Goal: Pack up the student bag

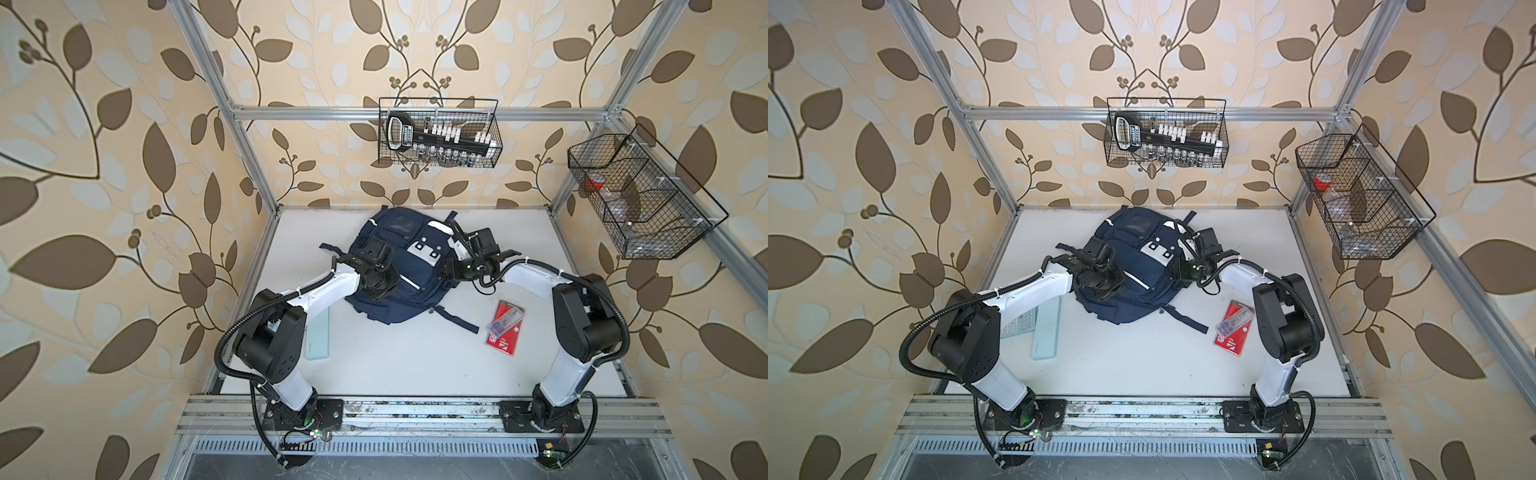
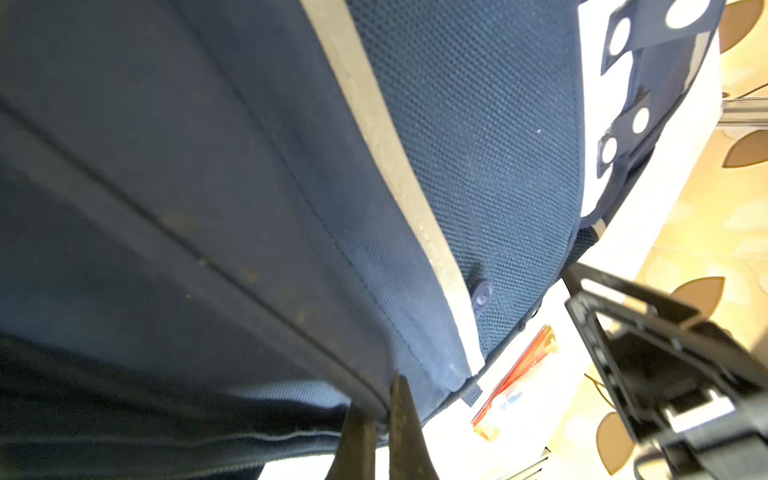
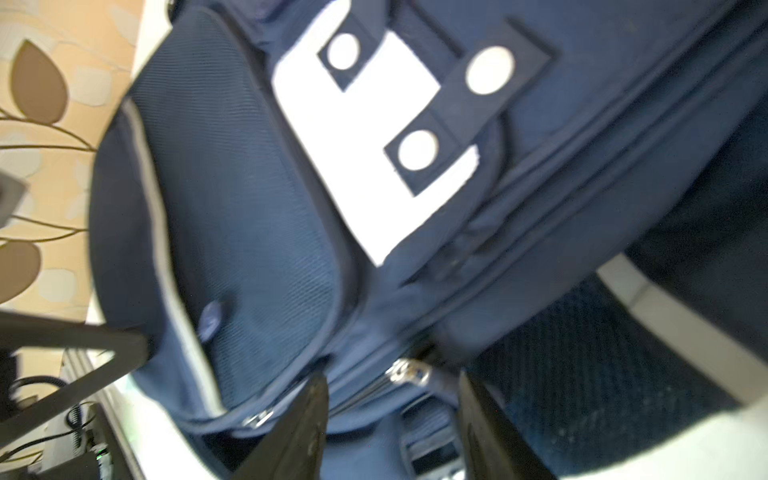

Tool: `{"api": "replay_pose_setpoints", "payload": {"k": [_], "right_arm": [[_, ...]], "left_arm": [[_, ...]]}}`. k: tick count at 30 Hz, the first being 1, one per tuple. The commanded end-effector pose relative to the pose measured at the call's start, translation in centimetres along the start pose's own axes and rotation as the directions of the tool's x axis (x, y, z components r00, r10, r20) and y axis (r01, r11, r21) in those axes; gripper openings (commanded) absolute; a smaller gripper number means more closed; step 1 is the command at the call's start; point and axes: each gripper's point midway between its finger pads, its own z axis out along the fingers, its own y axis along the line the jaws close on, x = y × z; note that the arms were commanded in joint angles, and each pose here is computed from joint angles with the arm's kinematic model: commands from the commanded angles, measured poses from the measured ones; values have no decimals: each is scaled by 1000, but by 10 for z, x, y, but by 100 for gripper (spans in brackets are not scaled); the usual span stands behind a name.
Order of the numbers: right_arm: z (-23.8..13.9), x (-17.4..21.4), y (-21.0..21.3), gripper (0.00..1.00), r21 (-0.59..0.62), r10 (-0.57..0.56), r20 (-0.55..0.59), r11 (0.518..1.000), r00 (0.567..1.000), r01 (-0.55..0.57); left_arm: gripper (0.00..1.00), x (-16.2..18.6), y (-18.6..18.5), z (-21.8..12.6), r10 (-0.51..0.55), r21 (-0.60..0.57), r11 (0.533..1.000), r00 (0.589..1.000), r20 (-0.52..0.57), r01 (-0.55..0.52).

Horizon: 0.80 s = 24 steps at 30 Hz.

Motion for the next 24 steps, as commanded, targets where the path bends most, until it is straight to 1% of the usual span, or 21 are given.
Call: {"api": "replay_pose_setpoints", "payload": {"k": [1, 3, 6, 10, 12, 14, 16, 21, 24], "right_arm": [[3, -4, -16, 51, 24, -4, 0, 1000, 1000, 4], [1, -5, -24, 51, 30, 12, 3, 999, 1000, -12], [7, 5, -25, 50, -14, 30, -37, 999, 999, -31], [19, 30, -14, 43, -122, 30, -117, 992, 993, -44], [21, 37, -11, 42, -158, 29, -128, 986, 991, -49], [21, 41, -6, 37, -191, 27, -135, 980, 990, -53], [18, 41, -5, 34, -194, 33, -131, 979, 991, -59], [12, 46, 0, 34, -216, 54, -113, 973, 992, -78], [13, 48, -6, 31, -187, 61, -103, 979, 993, -79]], "left_arm": [[0, 0, -20, -18, 54, 74, 996, 998, 31, -56], [0, 0, -19, -18, 54, 71, 996, 998, 32, -56], [0, 0, -18, -18, 55, 69, 996, 998, 33, -57], [0, 1, -18, -17, 49, 73, 996, 998, 30, -51], [0, 1, -19, -16, 50, 75, 996, 998, 28, -52], [0, 1, -18, -16, 49, 72, 996, 998, 28, -50], [0, 0, -17, -15, 49, 66, 996, 998, 30, -51], [0, -1, -15, -15, 47, 63, 997, 998, 34, -49], [0, 0, -13, -14, 46, 60, 997, 998, 30, -48]]}}
